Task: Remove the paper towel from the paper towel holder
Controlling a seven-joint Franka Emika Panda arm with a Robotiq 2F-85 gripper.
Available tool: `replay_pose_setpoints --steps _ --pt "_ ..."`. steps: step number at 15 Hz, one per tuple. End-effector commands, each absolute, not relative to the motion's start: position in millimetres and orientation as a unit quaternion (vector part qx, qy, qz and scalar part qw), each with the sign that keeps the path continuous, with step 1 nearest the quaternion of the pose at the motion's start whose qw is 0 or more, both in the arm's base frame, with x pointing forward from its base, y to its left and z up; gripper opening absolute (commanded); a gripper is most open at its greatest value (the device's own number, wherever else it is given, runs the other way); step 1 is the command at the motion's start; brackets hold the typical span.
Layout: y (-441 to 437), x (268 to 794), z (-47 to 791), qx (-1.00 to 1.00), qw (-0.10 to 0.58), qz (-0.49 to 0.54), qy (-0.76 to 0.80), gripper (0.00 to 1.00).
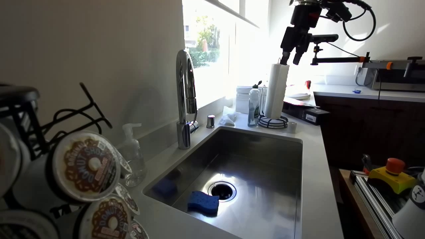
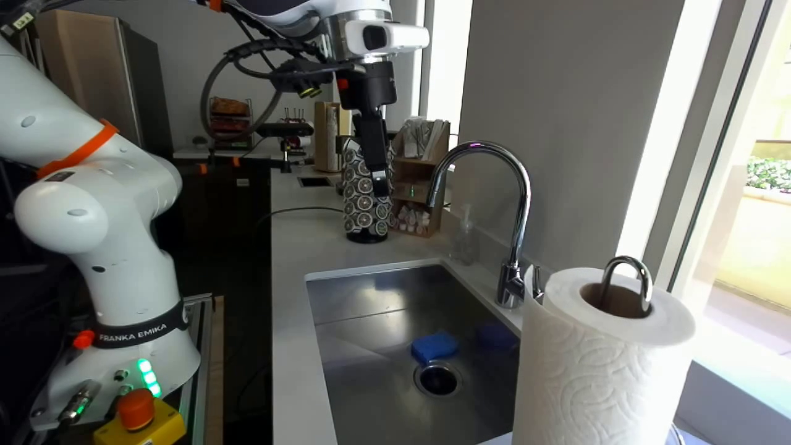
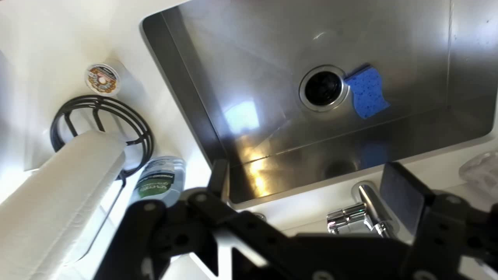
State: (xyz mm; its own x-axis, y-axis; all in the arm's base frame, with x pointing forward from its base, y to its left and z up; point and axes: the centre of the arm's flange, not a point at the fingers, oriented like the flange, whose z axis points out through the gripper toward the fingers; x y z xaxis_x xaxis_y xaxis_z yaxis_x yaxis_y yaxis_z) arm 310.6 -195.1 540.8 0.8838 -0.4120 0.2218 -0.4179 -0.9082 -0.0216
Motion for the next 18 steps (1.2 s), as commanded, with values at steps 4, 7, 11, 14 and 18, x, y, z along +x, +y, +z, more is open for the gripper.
replay_pose_setpoints --steps 4,7,11,14,18 --pt "-244 256 556 0.930 0.019 0.167 -0.327 1.00" --pt "-254 256 563 0.929 0.009 0.165 -0.332 1.00" --pt "-264 247 563 0.919 0.007 0.169 -0.357 1.00" --pt "-264 247 563 0.918 0.007 0.169 -0.359 1.00" --pt "-320 241 576 0.868 -0.006 0.193 -0.458 1.00"
